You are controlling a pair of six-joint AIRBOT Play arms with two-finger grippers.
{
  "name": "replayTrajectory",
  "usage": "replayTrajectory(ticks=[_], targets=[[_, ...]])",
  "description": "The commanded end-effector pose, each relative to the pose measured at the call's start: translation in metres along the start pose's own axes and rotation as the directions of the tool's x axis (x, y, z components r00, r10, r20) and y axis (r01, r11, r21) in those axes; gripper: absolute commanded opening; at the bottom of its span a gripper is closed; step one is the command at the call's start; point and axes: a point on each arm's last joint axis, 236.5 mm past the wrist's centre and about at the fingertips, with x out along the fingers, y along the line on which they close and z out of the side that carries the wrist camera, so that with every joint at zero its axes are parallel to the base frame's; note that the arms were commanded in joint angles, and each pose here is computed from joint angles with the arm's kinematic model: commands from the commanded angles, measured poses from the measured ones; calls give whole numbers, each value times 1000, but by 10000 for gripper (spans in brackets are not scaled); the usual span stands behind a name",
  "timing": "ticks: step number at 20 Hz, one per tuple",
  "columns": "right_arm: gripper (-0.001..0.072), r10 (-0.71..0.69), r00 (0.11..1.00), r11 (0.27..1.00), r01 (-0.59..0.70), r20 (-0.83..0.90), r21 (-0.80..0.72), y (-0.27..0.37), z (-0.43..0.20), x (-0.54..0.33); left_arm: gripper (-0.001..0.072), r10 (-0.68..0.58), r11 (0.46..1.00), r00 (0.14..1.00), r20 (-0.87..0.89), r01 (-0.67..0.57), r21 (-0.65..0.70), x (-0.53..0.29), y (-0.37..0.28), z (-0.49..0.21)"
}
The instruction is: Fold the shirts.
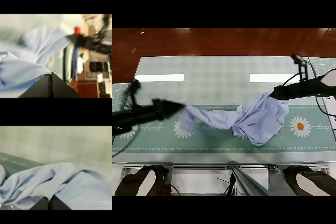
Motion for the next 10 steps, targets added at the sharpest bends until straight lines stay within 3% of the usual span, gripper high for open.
replayTrajectory(ticks=[1,3,5,7,10], targets=[[19,-32,981,992,55,193,-114,26,29,-69,17,-152,933,969,196,76,351,-58,-147,50],[19,-66,942,974,132,329,-182,41,45,-122,16,-135,890,929,344,-39,454,-94,-186,81],[19,-108,878,955,222,467,-197,53,58,-181,16,-69,873,879,472,-176,455,-124,-199,103],[19,-141,788,936,304,599,-179,67,67,-244,17,-56,872,843,534,-220,438,-140,-211,111],[19,-158,638,906,397,754,-146,90,72,-331,16,-53,852,857,512,-228,470,-139,-232,97]])
